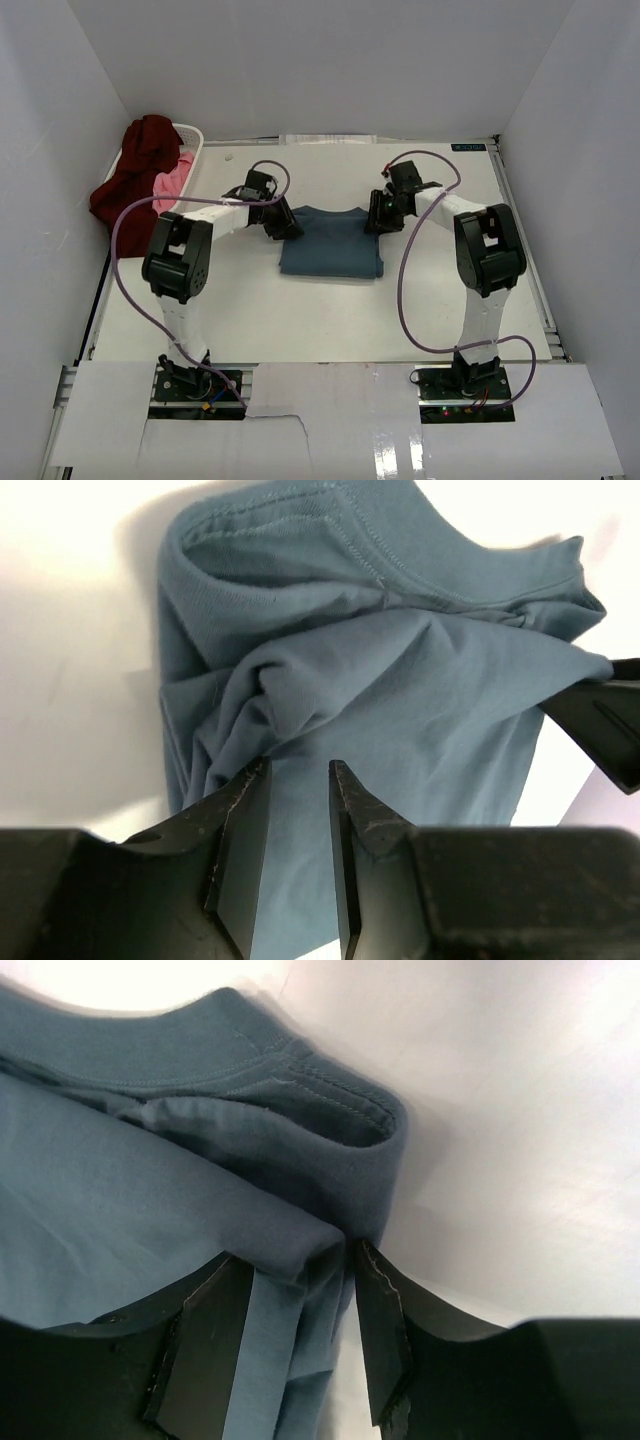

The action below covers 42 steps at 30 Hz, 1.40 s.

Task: Fold and stack the t-shirts
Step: Smooth out wrinkles on the folded tshirt

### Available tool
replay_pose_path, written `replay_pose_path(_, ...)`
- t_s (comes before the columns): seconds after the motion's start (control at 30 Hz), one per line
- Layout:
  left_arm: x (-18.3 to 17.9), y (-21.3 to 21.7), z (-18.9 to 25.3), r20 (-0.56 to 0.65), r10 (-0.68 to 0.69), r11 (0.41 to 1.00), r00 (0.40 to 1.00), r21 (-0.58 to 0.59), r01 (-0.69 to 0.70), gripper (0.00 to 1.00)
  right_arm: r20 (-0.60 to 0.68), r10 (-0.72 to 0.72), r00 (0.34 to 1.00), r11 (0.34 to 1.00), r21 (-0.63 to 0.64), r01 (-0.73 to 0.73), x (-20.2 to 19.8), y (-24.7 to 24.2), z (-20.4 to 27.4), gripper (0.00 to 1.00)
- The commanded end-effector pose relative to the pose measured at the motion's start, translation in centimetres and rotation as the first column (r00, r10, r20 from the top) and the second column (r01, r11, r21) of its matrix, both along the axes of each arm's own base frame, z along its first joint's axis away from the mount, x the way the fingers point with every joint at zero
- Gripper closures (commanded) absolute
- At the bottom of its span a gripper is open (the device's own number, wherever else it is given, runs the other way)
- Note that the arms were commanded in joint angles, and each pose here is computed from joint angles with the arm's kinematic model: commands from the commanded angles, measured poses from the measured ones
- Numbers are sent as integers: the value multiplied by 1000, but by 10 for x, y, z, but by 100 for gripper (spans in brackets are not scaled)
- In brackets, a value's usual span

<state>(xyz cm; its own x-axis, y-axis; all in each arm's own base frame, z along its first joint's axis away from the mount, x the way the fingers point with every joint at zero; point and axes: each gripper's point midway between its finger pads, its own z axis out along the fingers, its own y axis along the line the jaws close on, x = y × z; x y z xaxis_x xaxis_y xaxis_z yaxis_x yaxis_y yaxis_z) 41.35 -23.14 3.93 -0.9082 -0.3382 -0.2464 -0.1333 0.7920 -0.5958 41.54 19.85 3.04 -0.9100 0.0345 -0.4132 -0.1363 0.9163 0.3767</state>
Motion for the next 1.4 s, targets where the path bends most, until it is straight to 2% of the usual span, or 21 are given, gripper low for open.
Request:
replay_pose_path(0.0,-37,24,9,-8,44,997,999,56,-44,60,-96,91,991,995,-21,-93,-59,9,-11,49)
replay_pose_path(0.03,-44,25,23,18,41,998,999,43,-42,60,-73,102,992,995,-11,-103,-65,10,-1,49)
replay_pose_path(0.07,-52,26,25,20,37,999,999,36,-38,60,-105,119,987,992,-20,-122,-86,10,-11,49)
replay_pose_path(0.1,-71,28,25,11,32,999,999,35,-33,60,-77,123,989,992,-13,-124,-91,10,-1,49)
replay_pose_path(0.27,-127,33,23,-24,24,1000,999,18,-24,60,-116,154,981,987,-25,-157,-148,2,-9,49)
replay_pose_path(0.33,-151,36,14,-61,32,999,998,17,-31,60,-97,153,983,988,-16,-155,-156,0,-3,48)
replay_pose_path(0.4,-162,35,22,-42,32,999,999,0,-32,60,-94,153,984,988,-11,-155,-162,-3,-2,48)
replay_pose_path(0.67,-185,34,11,-86,26,1000,996,8,-25,60,-72,171,983,985,-3,-171,-149,5,5,48)
replay_pose_path(1.07,-206,30,-13,-135,19,1000,991,20,-16,60,-56,195,979,981,-12,-196,-101,28,-6,48)
replay_pose_path(1.27,-205,26,-3,-116,13,1000,993,-3,-14,60,-27,198,980,979,-37,-199,-90,28,5,46)
replay_pose_path(1.33,-199,22,9,-91,7,1000,996,-19,-8,60,26,199,980,979,-58,-197,-70,31,29,45)
replay_pose_path(1.37,-195,21,15,-79,6,1000,997,-21,-7,60,11,198,980,978,-70,-197,-73,28,28,44)
